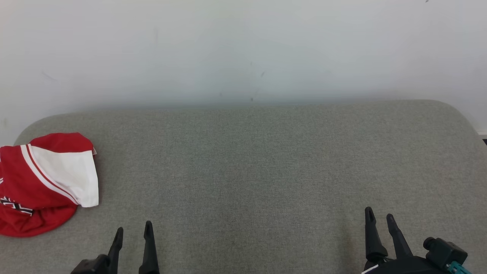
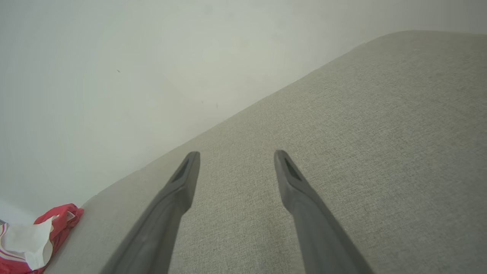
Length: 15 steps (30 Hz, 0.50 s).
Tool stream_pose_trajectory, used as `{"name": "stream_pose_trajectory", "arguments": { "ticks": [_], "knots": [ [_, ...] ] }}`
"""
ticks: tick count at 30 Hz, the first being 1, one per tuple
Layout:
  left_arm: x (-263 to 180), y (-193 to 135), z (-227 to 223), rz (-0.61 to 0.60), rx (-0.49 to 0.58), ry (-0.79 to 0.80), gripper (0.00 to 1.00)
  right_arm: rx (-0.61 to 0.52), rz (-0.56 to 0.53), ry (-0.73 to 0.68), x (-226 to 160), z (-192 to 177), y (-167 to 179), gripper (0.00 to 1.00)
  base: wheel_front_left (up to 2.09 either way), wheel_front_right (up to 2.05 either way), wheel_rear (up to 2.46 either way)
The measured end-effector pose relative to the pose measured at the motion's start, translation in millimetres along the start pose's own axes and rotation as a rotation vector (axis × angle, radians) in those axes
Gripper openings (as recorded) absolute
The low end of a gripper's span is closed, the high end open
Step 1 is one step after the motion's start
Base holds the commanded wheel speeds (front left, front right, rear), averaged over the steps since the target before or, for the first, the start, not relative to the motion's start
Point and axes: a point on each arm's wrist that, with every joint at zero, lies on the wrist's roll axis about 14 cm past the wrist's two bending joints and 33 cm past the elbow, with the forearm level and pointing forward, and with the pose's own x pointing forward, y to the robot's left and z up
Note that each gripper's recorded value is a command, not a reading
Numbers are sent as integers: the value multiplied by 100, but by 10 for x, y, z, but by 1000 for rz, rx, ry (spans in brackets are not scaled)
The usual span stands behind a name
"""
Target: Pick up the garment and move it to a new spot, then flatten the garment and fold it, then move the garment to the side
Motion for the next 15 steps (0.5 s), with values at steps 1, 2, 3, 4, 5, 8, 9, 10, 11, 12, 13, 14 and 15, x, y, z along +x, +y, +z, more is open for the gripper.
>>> {"name": "stream_pose_trajectory", "arguments": {
  "ticks": [1, 2, 3, 4, 5, 8, 9, 10, 11, 12, 13, 14, 15],
  "knots": [
    [-3, -1, -5, -2, 12, 0, 100, -12, 2, 1, -1, -3, 4, 100, 0, 0, 0],
    [-5, -7, -5, -6, 29, -2, 100, -27, 5, 0, -3, -4, 9, 100, 0, 0, 0],
    [-7, -12, -8, -10, 40, -2, 100, -36, 7, -2, -4, -1, 10, 100, 0, 0, 0],
    [-9, -17, -8, -13, 49, -3, 100, -44, 8, -2, -4, -2, 12, 100, 0, 0, 0],
    [-10, -25, -6, -16, 59, -6, 100, -52, 9, -3, -5, 1, 12, 100, 0, 0, 0],
    [-15, -50, -4, -28, 91, -9, 100, -79, 13, -4, -12, -1, 14, 100, 0, 0, 0],
    [-16, -57, 1, -32, 101, -12, 100, -89, 14, -5, -14, 0, 16, 100, 0, 0, 0],
    [-17, -63, 4, -35, 107, -15, 100, -97, 16, -7, -15, 2, 19, 100, 0, 0, 0],
    [-19, -69, 5, -37, 114, -16, 100, -105, 18, -9, -15, 5, 22, 100, 0, 0, 0],
    [-20, -78, 7, -41, 122, -19, 100, -113, 20, -9, -16, 7, 25, 100, 0, 0, 0],
    [-22, -84, 7, -43, 130, -20, 100, -120, 22, -12, -16, 10, 29, 100, 0, 0, 0],
    [-24, -86, 7, -43, 138, -22, 100, -127, 24, -14, -17, 15, 35, 100, 0, 0, 0],
    [-27, -93, 4, -46, 146, -22, 100, -136, 27, -15, -17, 16, 40, 100, 0, 0, 0]
  ]
}}
